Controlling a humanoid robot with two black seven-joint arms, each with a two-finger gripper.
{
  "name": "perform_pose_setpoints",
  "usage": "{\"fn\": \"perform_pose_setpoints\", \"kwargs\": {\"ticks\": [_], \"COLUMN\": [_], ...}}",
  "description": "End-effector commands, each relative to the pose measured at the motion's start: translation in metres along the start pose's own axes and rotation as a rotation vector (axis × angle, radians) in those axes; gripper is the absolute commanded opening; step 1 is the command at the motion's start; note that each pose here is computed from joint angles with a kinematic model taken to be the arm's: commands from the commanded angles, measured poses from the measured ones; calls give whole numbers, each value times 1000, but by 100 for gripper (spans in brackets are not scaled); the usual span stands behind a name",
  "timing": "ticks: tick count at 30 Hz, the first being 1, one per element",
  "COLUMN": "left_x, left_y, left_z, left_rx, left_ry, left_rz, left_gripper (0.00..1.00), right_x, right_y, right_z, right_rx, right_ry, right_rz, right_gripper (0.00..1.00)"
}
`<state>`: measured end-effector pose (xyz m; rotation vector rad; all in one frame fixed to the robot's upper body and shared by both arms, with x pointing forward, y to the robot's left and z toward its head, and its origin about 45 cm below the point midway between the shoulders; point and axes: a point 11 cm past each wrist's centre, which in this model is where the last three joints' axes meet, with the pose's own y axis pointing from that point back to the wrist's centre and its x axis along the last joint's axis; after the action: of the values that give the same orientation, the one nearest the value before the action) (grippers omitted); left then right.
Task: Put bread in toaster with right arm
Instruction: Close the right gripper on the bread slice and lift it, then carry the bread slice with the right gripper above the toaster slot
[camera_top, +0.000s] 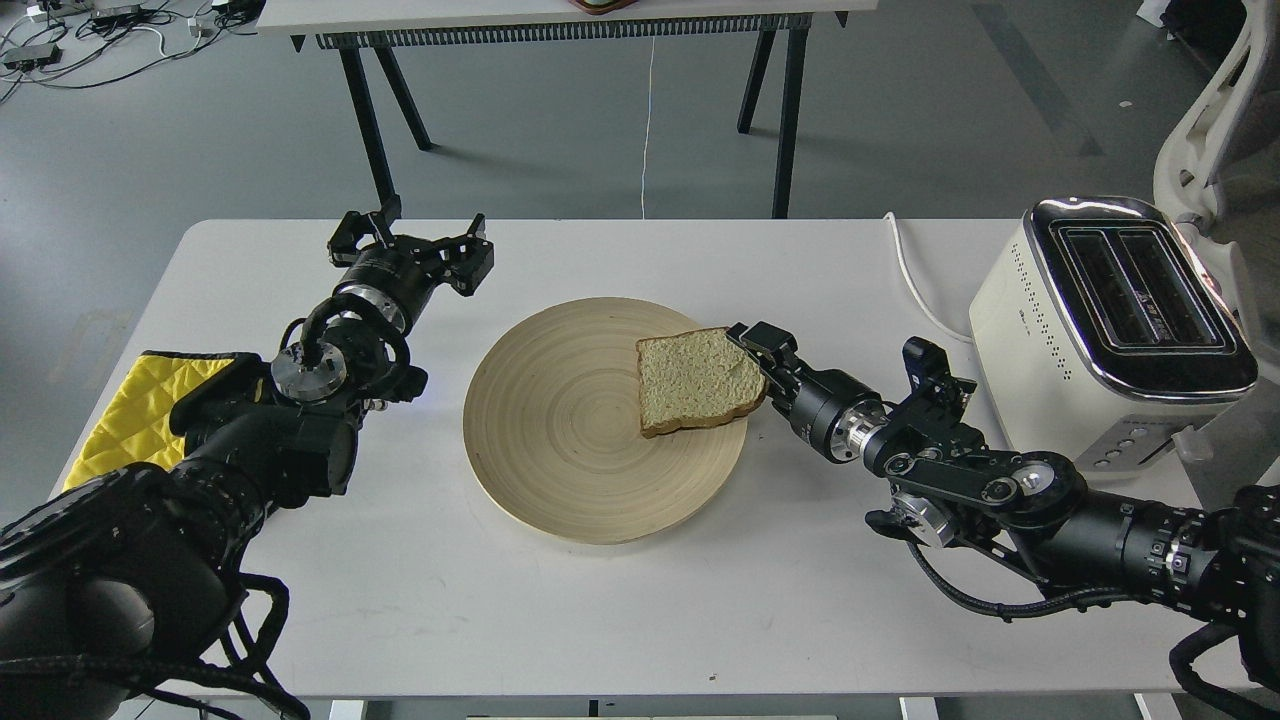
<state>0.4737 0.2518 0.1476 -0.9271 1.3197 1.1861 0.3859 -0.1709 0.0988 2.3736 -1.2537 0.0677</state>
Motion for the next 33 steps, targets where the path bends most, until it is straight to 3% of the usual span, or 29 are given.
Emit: {"fn": "perform_pose_setpoints", "kwargs": {"ticks": [1, 4, 13, 20, 28, 33], "left_x": [0, 0, 0, 0, 0, 0], "left_y": [0, 0, 0, 0, 0, 0], "left_z": [0, 0, 0, 0, 0, 0], "left_rx": [0, 0, 0, 1, 0, 1], "left_ry": [0, 0, 0, -1, 0, -1], "left_rz": [0, 0, 0, 0, 0, 0], "left_gripper": [100, 100, 100, 100, 100, 100], "right_x": [2, -1, -5, 0, 63, 128], "right_y": [1, 2, 1, -5, -7, 19], "right_z": [0, 1, -5, -29, -132, -183], "right_rx": [3, 3, 18, 75, 255, 309], "right_ry": [0, -5, -20, -39, 39, 175], "right_rz": [1, -4, -14, -6, 68, 189], "right_gripper": [33, 23, 9, 7, 5, 4]}}
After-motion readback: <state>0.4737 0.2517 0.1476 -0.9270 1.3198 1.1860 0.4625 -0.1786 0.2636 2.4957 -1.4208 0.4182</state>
